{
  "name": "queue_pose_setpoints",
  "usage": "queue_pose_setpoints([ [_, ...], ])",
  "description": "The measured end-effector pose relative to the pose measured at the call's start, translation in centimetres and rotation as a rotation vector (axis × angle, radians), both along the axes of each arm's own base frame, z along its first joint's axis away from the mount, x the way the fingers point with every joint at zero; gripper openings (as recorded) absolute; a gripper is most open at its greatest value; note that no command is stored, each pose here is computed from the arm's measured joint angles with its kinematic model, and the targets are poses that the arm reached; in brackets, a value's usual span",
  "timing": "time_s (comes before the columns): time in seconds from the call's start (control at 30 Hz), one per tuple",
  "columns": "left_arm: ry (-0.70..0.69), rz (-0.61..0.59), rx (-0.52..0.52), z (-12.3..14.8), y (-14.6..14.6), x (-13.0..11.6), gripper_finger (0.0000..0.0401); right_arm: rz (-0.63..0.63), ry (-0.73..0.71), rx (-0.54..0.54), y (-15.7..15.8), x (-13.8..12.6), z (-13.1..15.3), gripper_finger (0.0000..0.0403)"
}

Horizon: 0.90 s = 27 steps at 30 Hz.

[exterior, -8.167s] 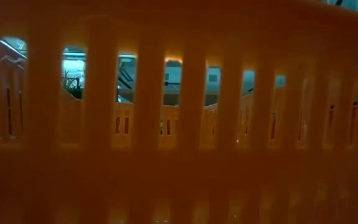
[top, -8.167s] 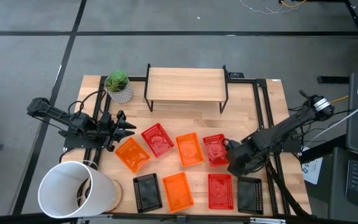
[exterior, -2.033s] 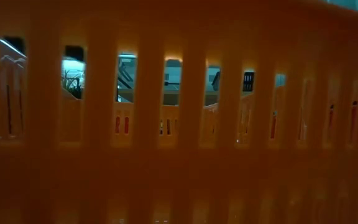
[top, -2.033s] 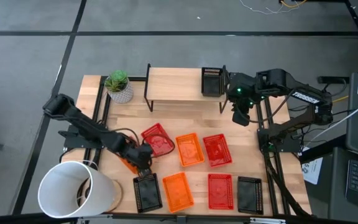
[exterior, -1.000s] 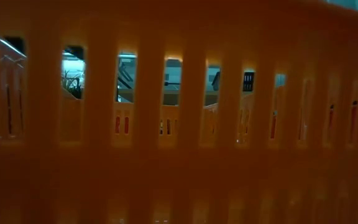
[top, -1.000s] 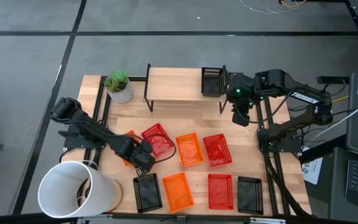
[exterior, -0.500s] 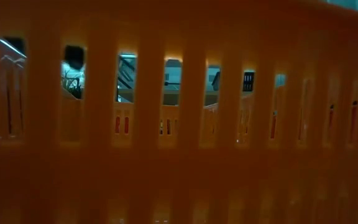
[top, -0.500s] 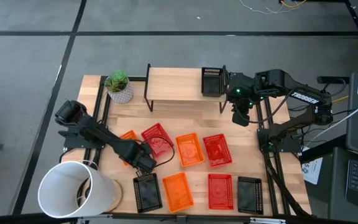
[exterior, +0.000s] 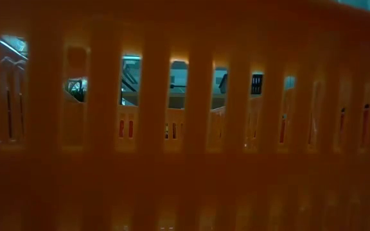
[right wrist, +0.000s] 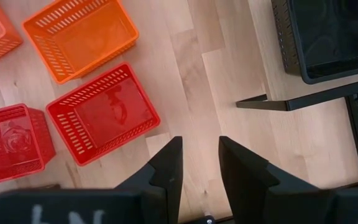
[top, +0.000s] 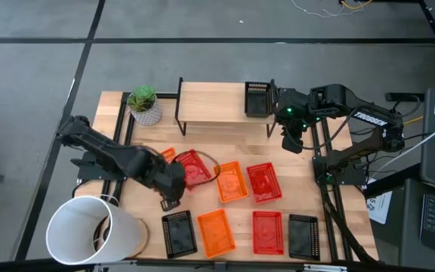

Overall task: Stack baskets on shelf by color
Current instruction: Put the top left orange bin on the shelf aligned with the other bin

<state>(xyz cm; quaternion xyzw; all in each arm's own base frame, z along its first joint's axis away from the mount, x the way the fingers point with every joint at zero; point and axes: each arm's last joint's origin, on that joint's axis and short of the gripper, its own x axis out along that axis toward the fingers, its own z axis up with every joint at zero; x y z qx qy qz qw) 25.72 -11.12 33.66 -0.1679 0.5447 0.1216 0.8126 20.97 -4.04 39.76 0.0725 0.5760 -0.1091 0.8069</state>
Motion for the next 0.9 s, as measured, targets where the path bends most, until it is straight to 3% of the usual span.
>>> queue_pose_setpoints([
  [0.13, -0.127, -0.12, 0.169, 3.2, 2.2, 1.0, 0.0, 0.0, 0.0, 0.0, 0.0, 0.0, 0.0, 0.0103],
  [0.23, -0.162, -0.133, 0.304, 4.6, 4.7, 1.6, 0.0, 0.0, 0.0, 0.0, 0.0, 0.0, 0.0, 0.0103],
  [0.37, -0.146, -0.131, 0.394, 5.7, 8.8, 2.2, 0.0, 0.0, 0.0, 0.0, 0.0, 0.0, 0.0, 0.0103],
  [0.7, -0.037, -0.188, 0.445, 4.8, 18.8, 2.6, 0.0, 0.003, 0.0, -0.001, 0.0, 0.0, 0.0, 0.0103],
  [0.9, 0.009, -0.148, 0.366, 2.8, 22.5, 3.5, 0.0, 0.003, 0.001, -0.002, 0.0, 0.0, 0.0, 0.0103],
])
